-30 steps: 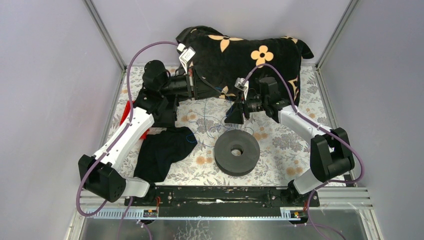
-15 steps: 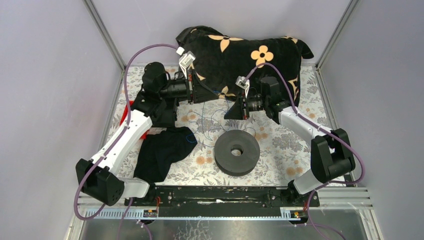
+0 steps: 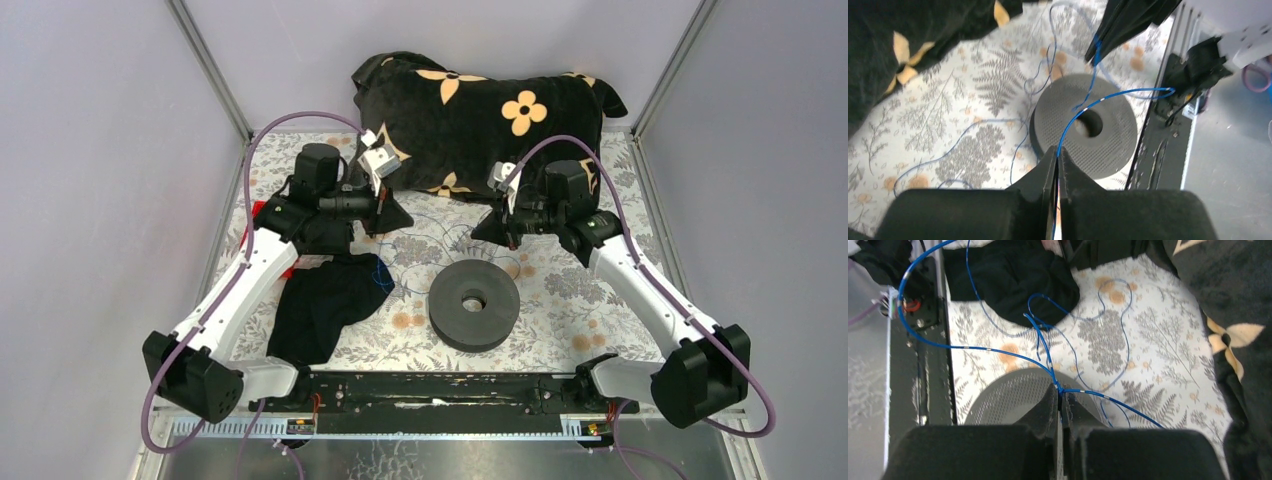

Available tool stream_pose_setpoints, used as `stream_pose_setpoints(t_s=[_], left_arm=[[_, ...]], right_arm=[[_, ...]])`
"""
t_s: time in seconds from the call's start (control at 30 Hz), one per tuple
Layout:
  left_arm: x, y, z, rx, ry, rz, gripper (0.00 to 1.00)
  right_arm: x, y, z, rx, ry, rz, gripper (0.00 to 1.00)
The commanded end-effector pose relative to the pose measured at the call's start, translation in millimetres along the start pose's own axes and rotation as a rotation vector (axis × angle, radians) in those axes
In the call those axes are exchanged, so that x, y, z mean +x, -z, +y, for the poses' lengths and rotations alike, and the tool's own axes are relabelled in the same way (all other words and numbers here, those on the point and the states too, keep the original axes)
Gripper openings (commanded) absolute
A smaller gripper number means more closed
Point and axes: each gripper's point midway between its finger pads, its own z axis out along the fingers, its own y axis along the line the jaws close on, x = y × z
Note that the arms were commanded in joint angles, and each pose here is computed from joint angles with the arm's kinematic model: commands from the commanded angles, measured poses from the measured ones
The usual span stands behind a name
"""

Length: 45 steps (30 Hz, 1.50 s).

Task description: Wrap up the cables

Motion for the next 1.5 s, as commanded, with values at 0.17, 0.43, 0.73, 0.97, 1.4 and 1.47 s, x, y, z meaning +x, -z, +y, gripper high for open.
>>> stream_pose_setpoints(t_s=[0.17, 0.43, 0.73, 0.97, 1.4, 1.47], left_arm=[[72.1, 7.9, -17.2, 0.16, -0.152, 0.309, 0.42], [34.2, 3.1, -53.8, 0.445, -0.175, 0.209, 0.76], [6.1, -6.3, -68.5, 0.578, -0.151, 0.127, 0.9], [9.8, -71.7, -55.2, 0.351, -0.103, 0.094, 0.8], [45.8, -108.7, -61.5, 0.401, -0.047, 0.164, 0.08], [50.1, -107.3, -64.5, 0.414, -0.06, 0.174, 0.03]], right_arm=[[17.2, 19.8, 16.4, -0.023, 0.141, 0.126, 0.0], [26.8, 14.8, 28.9, -0.082, 0.15, 0.145, 0.0], [25.7, 8.4, 30.1, -0.106, 0.143, 0.156, 0.0], [18.0, -1.5, 35.7, -0.149, 0.069, 0.09, 0.0], [17.2, -1.4, 52.9, -0.216, 0.009, 0.04, 0.0], [14.4, -0.6, 54.5, -0.219, 0.006, 0.031, 0.0]])
